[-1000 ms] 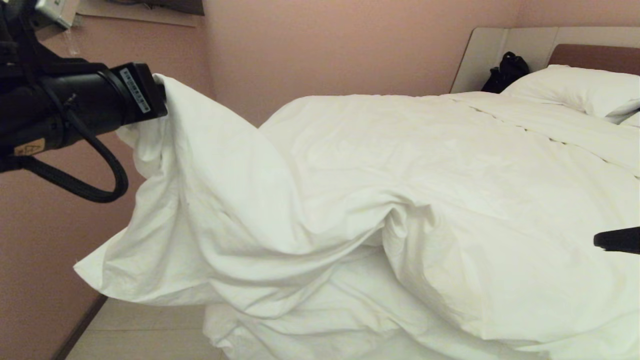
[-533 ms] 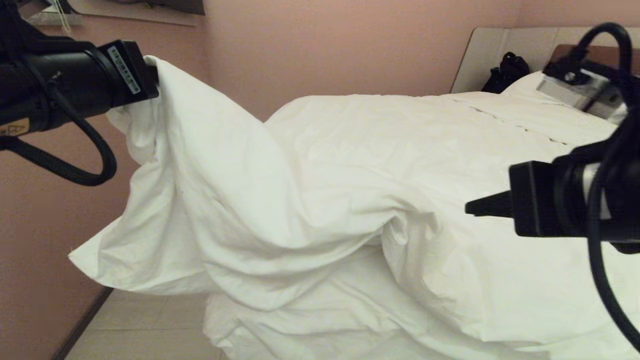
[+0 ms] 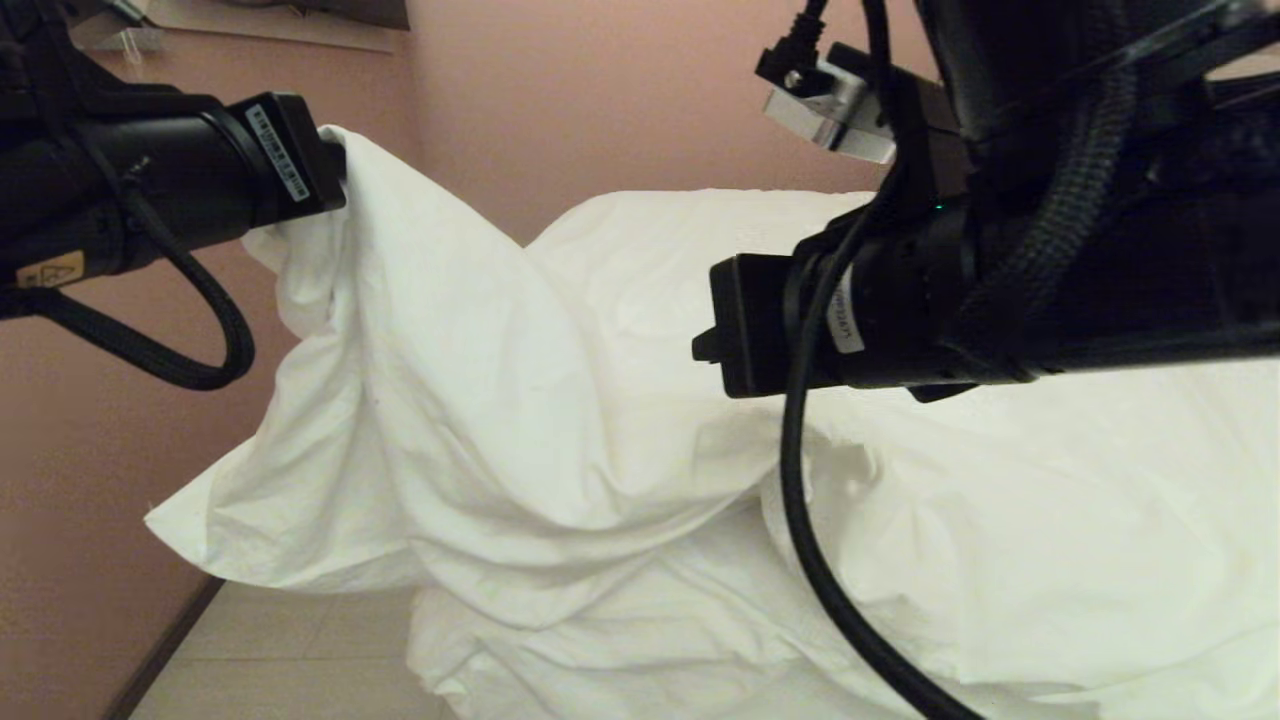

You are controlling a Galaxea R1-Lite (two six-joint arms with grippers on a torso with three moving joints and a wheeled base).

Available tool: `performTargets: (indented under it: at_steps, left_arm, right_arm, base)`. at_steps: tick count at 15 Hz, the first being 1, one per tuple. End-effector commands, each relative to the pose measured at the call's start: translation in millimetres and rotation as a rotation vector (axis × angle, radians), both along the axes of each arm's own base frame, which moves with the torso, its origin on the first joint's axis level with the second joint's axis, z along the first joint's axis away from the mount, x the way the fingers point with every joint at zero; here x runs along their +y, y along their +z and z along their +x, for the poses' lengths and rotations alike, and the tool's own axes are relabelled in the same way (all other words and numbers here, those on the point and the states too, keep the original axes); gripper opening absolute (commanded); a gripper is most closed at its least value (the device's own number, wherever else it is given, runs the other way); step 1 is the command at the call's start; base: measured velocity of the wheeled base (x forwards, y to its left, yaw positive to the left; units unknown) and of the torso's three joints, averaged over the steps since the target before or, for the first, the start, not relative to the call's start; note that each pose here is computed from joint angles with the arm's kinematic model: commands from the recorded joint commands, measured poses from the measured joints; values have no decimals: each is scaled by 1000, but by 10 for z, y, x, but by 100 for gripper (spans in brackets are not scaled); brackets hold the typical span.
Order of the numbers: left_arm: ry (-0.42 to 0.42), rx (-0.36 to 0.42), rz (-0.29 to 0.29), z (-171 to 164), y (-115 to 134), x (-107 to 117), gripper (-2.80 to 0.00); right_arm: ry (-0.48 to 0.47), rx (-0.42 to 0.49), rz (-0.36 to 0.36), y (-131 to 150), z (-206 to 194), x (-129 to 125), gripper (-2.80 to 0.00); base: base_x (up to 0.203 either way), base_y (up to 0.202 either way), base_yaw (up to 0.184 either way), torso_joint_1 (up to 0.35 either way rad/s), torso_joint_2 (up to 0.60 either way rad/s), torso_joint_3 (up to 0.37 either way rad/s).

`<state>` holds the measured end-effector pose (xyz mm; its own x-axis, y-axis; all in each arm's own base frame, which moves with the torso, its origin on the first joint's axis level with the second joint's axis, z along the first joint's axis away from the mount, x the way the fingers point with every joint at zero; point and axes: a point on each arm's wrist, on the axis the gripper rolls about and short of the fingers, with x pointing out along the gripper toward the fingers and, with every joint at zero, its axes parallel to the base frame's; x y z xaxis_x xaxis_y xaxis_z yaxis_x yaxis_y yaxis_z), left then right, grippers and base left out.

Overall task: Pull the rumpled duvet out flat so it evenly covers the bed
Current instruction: Flatten the corners of the folded blanket

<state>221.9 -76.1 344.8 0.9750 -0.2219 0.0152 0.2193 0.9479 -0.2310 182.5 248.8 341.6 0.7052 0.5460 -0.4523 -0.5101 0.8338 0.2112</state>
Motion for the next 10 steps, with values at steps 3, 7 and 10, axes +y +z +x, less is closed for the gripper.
performTargets:
  at_steps: [3, 7, 10]
  left_arm:
    - [-50, 8, 2, 41, -21, -27, -280]
    - [-49, -11, -5, 151, 17, -62, -280]
    - [-46, -17, -7, 224, 24, -79, -280]
  right_arm:
    - [186, 84, 31, -100, 88, 184, -280]
    - [315, 86, 66, -53, 119, 144, -280]
    - [386, 108, 106, -55, 244, 81, 0]
  base:
    - [0, 0, 0, 0, 0, 0]
    - [0, 0, 0, 0, 0, 0]
    - [0, 0, 0, 0, 0, 0]
